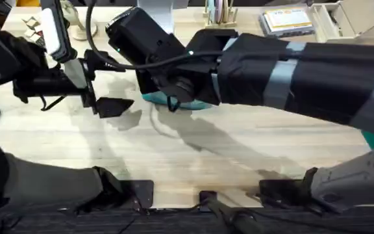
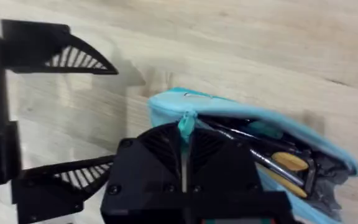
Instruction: Unzip the bag, pick up the pens from the table one at a time and place them inside, then zip the bag closed.
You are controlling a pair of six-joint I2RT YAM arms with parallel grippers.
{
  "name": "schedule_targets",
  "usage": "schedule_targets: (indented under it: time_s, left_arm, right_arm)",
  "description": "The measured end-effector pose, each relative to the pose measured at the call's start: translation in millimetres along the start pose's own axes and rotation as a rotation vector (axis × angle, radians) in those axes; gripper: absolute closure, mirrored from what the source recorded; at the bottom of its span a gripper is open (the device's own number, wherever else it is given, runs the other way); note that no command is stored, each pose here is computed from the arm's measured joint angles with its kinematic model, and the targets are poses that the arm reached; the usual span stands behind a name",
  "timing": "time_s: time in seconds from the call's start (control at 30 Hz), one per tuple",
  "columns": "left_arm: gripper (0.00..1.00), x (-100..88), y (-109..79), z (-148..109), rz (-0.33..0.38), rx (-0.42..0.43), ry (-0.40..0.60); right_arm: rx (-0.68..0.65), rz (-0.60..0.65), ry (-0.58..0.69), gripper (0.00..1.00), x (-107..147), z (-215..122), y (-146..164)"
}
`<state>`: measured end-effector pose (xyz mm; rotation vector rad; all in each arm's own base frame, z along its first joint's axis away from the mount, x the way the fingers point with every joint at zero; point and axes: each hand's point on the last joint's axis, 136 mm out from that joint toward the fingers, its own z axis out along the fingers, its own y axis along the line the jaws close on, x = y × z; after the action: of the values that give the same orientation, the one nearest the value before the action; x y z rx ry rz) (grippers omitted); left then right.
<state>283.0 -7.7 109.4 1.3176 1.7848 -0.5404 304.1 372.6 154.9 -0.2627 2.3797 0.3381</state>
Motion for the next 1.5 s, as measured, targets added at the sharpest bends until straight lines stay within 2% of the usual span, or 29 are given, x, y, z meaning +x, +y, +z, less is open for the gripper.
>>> schedule_targets:
  time_s: [0.13,0.37,0.47,0.63,0.67,0.7,0.83,0.87,0.9,1.07,1.2,1.5]
  left_arm:
    - [0.008,-11.7,-2.2,8.4,0.029,0.022,-0.036]
    - [0.008,-28.6,-1.8,29.4,0.128,0.058,-0.066]
    - [0.008,-28.4,3.1,38.7,0.12,0.062,-0.07]
    - [0.009,-20.7,7.8,49.2,0.043,0.073,-0.07]
    - [0.06,-19.6,7.5,50.0,0.023,0.077,-0.07]
    - [0.164,-19.0,7.1,50.8,0.009,0.08,-0.069]
    - [0.791,-17.5,6.1,51.9,-0.023,0.087,-0.068]
    - [0.917,-17.6,6.7,51.9,-0.021,0.086,-0.068]
    - [0.956,-17.7,6.3,51.8,-0.03,0.087,-0.069]
    - [0.957,-18.1,5.0,52.2,-0.038,0.093,-0.068]
    - [0.957,-18.4,3.9,52.4,-0.042,0.097,-0.068]
    - [0.958,-20.5,-0.7,53.3,-0.065,0.114,-0.073]
  right_arm:
    - [0.003,-0.007,0.003,0.97,0.3,0.2,-1.0]
    - [0.004,-0.013,0.004,0.97,0.8,0.1,-1.4]
    - [0.004,-0.013,0.004,0.97,0.8,0.1,-1.4]
    - [0.004,-0.013,0.004,0.97,0.8,0.1,-1.4]
    - [0.004,-0.013,0.004,0.97,0.7,0.1,-1.5]
    - [0.004,-0.013,0.004,0.97,0.7,0.1,-1.5]
    - [0.005,-0.013,0.005,0.97,0.9,0.2,-1.5]
    - [0.005,-0.013,0.005,0.97,1.0,0.1,-1.6]
    - [0.009,-0.015,0.008,0.97,1.6,0.1,-2.5]
    - [0.058,-0.023,0.045,0.97,7.4,2.0,-18.9]
    - [0.135,-0.018,0.103,0.97,10.9,1.0,-50.7]
    - [0.284,0.08,0.18,0.97,-1.0,-9.2,-131.5]
